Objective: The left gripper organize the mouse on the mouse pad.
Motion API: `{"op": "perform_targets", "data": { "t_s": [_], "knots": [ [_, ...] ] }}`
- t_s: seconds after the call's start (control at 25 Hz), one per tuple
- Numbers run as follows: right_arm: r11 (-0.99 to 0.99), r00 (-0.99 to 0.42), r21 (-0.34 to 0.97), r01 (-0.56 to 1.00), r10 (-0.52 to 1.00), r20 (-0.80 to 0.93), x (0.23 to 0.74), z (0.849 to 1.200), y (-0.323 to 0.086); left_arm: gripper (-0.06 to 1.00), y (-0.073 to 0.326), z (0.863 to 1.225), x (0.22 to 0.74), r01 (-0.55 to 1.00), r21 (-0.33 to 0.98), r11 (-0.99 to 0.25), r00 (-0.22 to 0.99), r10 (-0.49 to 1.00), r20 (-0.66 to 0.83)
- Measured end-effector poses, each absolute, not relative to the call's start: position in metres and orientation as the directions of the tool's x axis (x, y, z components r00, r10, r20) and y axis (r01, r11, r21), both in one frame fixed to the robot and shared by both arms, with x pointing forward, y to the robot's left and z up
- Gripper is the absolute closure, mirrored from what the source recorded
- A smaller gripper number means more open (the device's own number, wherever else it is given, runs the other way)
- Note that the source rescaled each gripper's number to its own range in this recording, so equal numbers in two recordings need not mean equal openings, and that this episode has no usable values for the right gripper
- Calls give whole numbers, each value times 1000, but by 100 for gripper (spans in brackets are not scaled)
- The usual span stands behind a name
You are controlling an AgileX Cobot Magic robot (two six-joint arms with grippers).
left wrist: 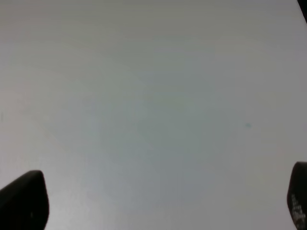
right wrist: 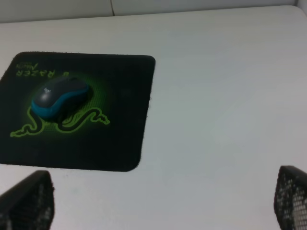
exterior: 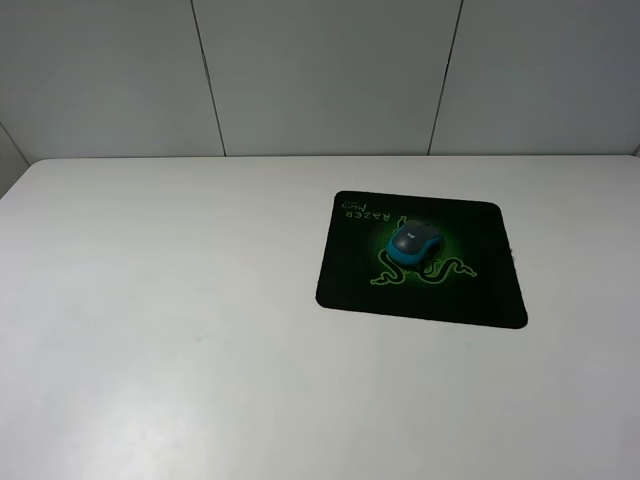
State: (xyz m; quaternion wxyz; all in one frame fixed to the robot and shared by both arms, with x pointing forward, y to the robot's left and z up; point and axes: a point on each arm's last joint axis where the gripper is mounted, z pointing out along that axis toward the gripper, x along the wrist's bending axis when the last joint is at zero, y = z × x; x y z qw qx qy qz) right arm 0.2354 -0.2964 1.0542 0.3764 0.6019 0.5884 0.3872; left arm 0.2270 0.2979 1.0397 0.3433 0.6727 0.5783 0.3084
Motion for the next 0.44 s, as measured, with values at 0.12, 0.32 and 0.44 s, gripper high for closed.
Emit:
{"op": "perform_targets", "data": {
  "t_s": [0.12,0.32,0.44],
  "knots": [
    [-24,8,909,417,1000,23,235,1054,-296,-6,298,1040,227,566,819,-95,141,990,18],
    [-24,8,909,417,1000,23,235,1054,-296,-6,298,1040,227,566,819,-95,140,990,17],
    [-24,8,909,417,1000,23,235,1054,-296,-6,298,1040,227,566,819,-95,140,990,17]
  ]
}}
